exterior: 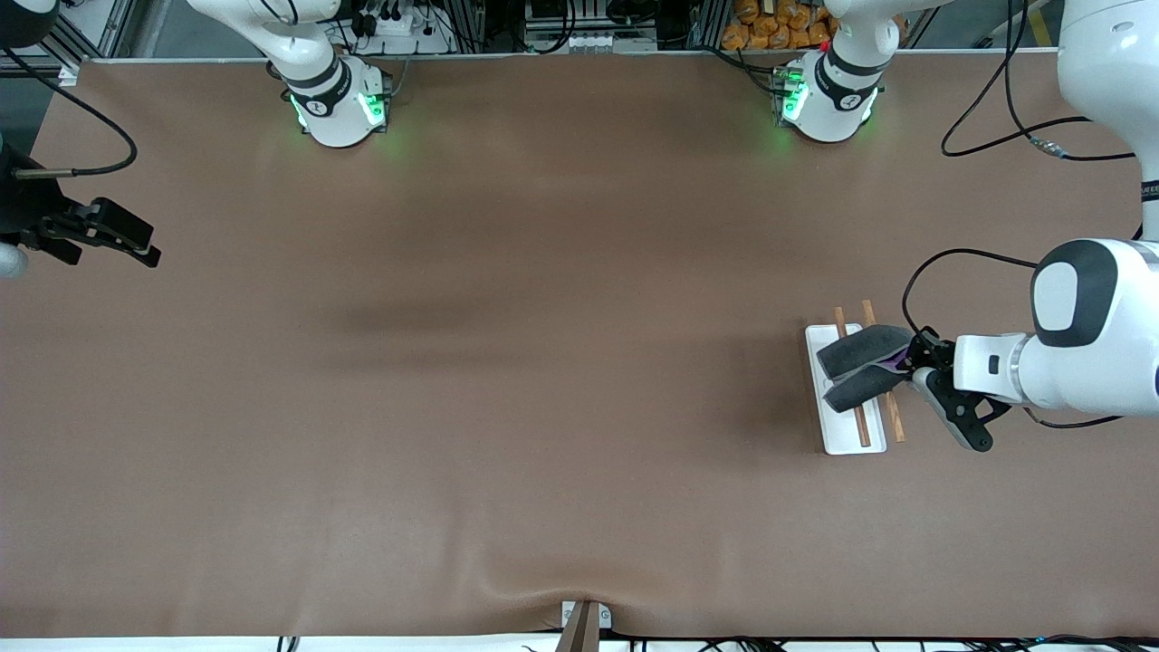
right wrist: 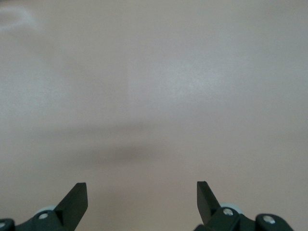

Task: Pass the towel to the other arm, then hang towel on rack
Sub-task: 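Lower the towel over the wooden dowels with the left gripper, then open the left gripper to release the towel on the rack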

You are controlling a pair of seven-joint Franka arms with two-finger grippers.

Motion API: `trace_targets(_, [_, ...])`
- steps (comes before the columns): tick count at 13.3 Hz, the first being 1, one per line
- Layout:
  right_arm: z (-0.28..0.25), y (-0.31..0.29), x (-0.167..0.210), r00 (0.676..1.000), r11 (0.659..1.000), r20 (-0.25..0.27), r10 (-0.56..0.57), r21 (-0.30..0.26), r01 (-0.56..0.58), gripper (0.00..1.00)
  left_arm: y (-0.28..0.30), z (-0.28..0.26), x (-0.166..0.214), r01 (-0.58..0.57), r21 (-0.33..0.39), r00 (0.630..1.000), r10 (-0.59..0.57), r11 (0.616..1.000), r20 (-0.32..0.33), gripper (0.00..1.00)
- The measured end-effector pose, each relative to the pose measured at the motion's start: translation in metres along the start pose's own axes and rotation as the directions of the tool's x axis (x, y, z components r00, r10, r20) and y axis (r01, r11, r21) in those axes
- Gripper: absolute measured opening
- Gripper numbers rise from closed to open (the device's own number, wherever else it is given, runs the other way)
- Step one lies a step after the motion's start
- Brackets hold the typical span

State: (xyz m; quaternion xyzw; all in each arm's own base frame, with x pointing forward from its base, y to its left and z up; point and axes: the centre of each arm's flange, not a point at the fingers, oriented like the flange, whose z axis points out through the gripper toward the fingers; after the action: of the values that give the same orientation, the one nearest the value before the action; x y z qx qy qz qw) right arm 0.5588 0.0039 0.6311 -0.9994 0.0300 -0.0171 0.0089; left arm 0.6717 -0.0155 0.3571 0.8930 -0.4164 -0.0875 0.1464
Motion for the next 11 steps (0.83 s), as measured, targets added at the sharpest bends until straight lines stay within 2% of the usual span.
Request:
trace_targets(9, [-0.006,-0.006,0.000,1.000,1.000,-0.009,-0.007,0.001,0.007,1.00,0.011,-0.014,0.017,0.048,0.041,0.998,-0.046,0.998,-0.041,0.96])
trace_targets(11, [-0.007,-0.013,-0.001,1.000,1.000,-0.011,-0.019,0.000,0.019,1.00,0.020,-0.031,0.015,0.092,0.048,0.995,-0.090,0.995,-0.044,1.00])
